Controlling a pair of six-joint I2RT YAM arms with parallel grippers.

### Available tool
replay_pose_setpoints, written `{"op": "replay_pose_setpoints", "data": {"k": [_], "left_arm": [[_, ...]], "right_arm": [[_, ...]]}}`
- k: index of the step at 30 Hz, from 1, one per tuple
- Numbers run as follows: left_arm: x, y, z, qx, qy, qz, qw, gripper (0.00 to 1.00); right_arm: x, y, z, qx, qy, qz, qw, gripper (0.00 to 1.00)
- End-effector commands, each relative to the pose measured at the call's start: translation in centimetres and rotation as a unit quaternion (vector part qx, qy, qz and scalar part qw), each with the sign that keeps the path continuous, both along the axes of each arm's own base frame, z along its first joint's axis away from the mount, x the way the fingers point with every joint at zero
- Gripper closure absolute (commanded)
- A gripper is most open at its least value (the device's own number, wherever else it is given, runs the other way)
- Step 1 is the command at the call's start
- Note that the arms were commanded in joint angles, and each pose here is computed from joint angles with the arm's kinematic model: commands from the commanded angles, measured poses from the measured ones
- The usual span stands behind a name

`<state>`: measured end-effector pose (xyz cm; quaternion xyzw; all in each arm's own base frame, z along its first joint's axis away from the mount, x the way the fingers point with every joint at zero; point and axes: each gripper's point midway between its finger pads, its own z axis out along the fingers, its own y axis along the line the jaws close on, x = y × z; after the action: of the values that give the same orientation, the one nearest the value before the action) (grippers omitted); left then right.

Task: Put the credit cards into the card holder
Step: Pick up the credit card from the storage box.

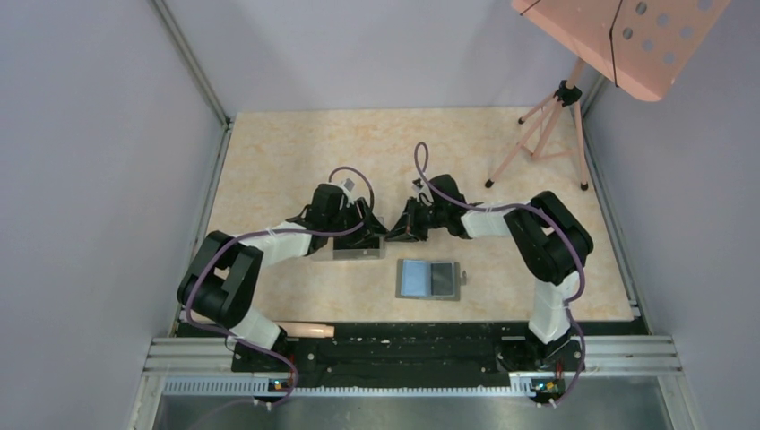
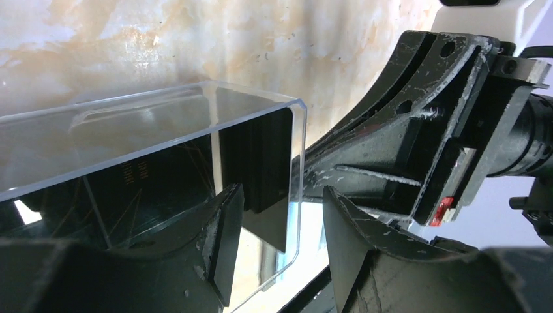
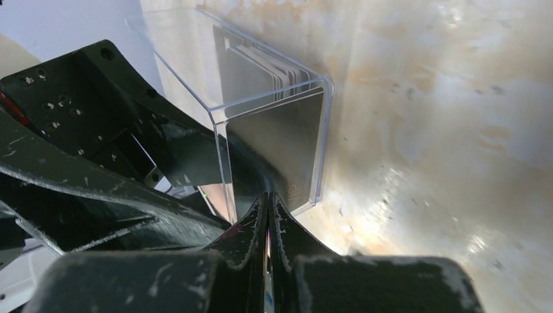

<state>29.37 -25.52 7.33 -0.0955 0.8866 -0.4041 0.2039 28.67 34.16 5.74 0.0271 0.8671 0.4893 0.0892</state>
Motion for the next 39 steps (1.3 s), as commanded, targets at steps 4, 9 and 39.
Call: {"op": "replay_pose_setpoints", "data": {"k": [4, 9, 39], "left_arm": [[0.4, -0.3, 0.7, 0.006, -0.014, -0.012, 1.0, 0.47], [0.5, 0.2, 0.9, 0.028, -0.017, -0.01, 0.999, 0.47], [-0.1, 1.2, 2.4, -0.032, -0.071, 0.004, 0.997, 0.45]], "right_arm": [[-0.3, 1.9, 1.1, 0.001, -0.028, 0.038, 0.999, 1.0], [-0.4, 1.7, 0.9, -0.004, -0.027, 0.039, 0.999, 1.0], [-0.9, 1.3, 1.1, -0.01, -0.031, 0.051, 0.998, 1.0]]}}
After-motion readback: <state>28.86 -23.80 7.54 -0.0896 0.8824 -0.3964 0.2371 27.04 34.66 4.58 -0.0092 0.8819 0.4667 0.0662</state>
